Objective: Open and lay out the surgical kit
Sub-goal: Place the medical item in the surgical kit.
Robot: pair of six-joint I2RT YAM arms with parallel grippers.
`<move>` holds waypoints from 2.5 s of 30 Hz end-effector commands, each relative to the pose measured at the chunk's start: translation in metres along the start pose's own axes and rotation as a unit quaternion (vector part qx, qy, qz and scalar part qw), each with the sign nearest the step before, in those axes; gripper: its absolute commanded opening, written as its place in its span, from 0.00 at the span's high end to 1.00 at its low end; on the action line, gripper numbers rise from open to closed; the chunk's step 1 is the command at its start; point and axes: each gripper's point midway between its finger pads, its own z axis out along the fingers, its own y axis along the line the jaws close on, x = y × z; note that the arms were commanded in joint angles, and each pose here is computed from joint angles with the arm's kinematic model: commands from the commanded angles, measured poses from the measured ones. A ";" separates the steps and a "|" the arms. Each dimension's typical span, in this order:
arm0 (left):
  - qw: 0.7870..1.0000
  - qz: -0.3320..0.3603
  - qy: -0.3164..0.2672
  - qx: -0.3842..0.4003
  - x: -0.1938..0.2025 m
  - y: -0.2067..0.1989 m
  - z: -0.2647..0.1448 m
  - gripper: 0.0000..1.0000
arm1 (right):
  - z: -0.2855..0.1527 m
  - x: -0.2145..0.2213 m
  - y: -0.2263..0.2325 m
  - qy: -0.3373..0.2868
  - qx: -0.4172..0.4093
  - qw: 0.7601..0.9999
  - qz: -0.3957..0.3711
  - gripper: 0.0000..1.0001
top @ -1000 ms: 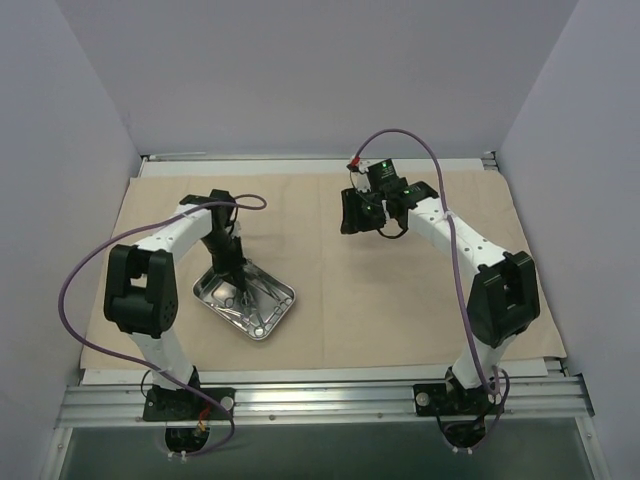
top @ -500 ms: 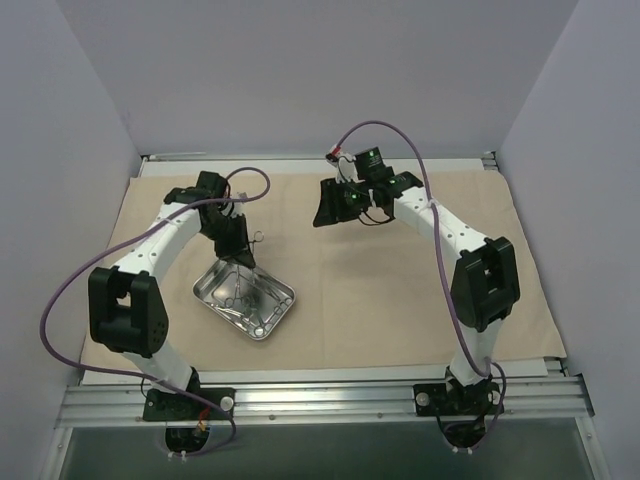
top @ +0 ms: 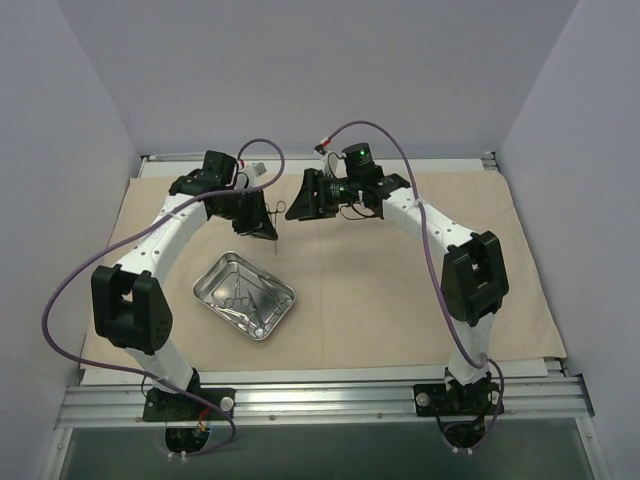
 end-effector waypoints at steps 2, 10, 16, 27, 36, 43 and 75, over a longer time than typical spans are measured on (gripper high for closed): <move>0.998 0.033 -0.024 0.039 -0.018 -0.030 -0.001 0.98 | 0.004 -0.008 0.027 -0.005 -0.038 0.999 -0.006 0.43; 0.997 0.050 -0.011 0.052 -0.006 -0.047 0.006 0.98 | 0.012 -0.017 0.015 -0.022 -0.020 1.000 -0.006 0.50; 0.996 0.061 -0.016 0.062 -0.003 -0.055 0.000 0.98 | 0.017 -0.013 0.003 -0.022 -0.004 1.000 0.010 0.74; 0.995 0.049 -0.013 0.085 0.003 -0.047 -0.004 0.52 | -0.014 -0.030 0.007 -0.070 -0.018 0.997 0.019 1.00; 0.989 0.034 -0.020 0.143 0.009 -0.053 0.001 0.45 | -0.035 -0.051 0.025 -0.138 -0.056 0.987 0.057 1.00; 0.980 0.036 -0.044 0.191 -0.004 -0.071 -0.002 0.46 | -0.039 -0.054 0.032 -0.148 -0.060 0.985 0.071 1.00; 0.971 0.024 0.068 0.226 0.070 -0.078 -0.009 0.98 | -0.127 0.047 0.021 0.121 0.176 0.742 -0.636 0.40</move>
